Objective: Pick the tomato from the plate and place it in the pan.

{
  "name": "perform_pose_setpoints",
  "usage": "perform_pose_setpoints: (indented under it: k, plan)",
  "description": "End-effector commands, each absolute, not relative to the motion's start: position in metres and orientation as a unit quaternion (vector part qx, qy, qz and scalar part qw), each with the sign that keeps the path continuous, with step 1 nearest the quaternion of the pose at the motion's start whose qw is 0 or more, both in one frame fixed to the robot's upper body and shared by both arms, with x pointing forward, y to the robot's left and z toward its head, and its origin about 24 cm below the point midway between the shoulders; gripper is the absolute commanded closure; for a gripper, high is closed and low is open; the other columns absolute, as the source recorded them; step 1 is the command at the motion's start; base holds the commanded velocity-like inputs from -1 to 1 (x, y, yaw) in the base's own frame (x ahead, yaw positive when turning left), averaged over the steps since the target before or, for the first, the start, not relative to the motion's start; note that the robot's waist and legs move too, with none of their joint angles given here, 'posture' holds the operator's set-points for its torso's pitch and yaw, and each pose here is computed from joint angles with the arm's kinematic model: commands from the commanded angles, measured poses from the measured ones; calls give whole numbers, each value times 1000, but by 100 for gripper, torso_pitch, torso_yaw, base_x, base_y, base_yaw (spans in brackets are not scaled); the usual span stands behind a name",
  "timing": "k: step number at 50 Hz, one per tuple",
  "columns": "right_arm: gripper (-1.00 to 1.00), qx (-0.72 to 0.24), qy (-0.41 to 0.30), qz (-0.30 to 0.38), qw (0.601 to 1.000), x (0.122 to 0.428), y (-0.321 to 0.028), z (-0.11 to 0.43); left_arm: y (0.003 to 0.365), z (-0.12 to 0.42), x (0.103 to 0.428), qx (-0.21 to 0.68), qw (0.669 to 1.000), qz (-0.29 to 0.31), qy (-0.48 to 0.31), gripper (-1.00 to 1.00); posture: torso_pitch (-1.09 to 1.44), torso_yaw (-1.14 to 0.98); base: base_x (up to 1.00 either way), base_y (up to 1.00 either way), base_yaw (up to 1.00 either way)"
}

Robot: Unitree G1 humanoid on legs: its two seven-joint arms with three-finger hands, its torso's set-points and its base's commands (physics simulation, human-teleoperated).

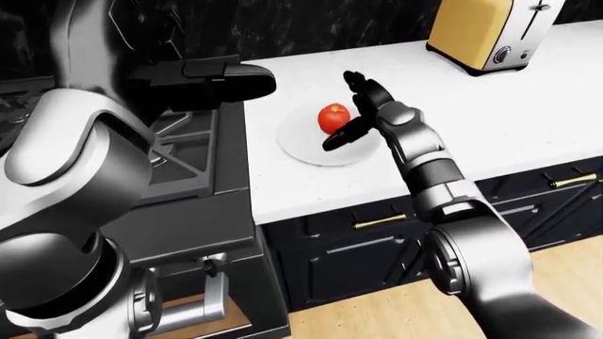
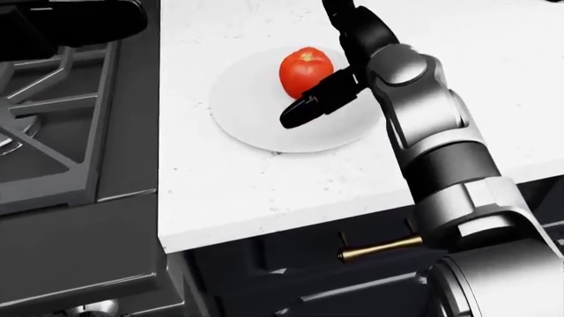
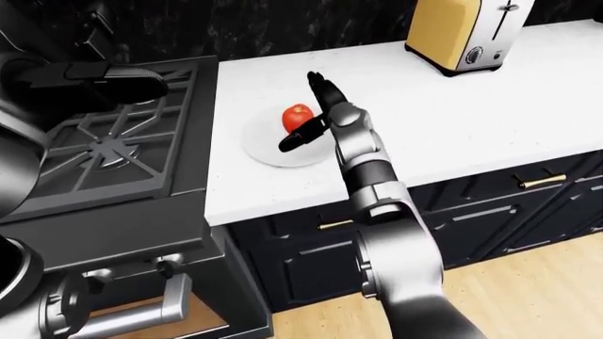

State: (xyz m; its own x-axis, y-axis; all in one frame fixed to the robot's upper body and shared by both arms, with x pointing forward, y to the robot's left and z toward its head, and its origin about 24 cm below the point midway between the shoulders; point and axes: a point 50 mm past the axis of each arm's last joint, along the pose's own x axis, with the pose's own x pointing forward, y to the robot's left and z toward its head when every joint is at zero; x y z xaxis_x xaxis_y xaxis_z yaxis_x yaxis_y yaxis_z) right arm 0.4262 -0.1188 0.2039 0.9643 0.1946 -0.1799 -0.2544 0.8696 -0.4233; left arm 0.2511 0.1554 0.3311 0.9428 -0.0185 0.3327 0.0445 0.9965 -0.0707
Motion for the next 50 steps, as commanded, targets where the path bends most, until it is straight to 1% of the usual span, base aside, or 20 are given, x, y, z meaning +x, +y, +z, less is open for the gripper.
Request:
perform_pose_setpoints:
  k: [1,2,3,5,11,12,13,15,19,22,33,34,35,38,50]
  plan:
    - [-92,-232,11,111,966,427,-115,233,158,341,247,-47,979,-12,-198,-100,0,0,0,0,0]
    - [-86,-232,11,112,966,427,-115,234,158,341,246,-47,979,-12,-199,-100,0,0,0,0,0]
    - [-85,-233,11,112,966,427,-114,234,158,341,247,-47,979,-12,-199,-100,0,0,0,0,0]
    - [-88,-233,11,113,966,427,-114,234,158,342,246,-47,979,-12,-199,-100,0,0,0,0,0]
    - [-86,-233,11,112,966,427,-114,231,157,341,246,-47,979,-13,-199,-100,0,0,0,0,0]
    - [-79,-234,12,113,966,427,-114,231,158,342,246,-47,979,-13,-199,-100,0,0,0,0,0]
    - [-77,-234,12,112,966,428,-114,231,158,342,246,-48,979,-13,-199,-100,0,0,0,0,0]
    - [-87,-235,12,112,966,428,-114,231,157,342,246,-47,979,-13,-199,-100,0,0,0,0,0]
    - [-88,-235,11,111,966,428,-114,232,157,343,246,-47,979,-13,-199,-100,0,0,0,0,0]
    - [-83,-235,10,108,966,429,-114,233,157,342,246,-47,979,-14,-199,-100,0,0,0,0,0]
    - [-81,-237,19,104,966,431,-116,229,157,342,246,-47,979,-14,-199,-100,0,0,0,0,0]
    - [-79,-237,20,104,966,432,-116,229,157,342,246,-47,979,-14,-199,-100,0,0,0,0,0]
    - [-70,-238,21,104,966,432,-116,229,157,342,246,-47,979,-14,-199,-100,0,0,0,0,0]
    - [-65,-240,23,103,965,432,-116,228,158,342,246,-48,979,-13,-199,-100,0,0,0,0,0]
    - [-65,-246,27,98,964,433,-117,223,157,342,245,-47,979,-14,-200,-100,0,0,0,0,0]
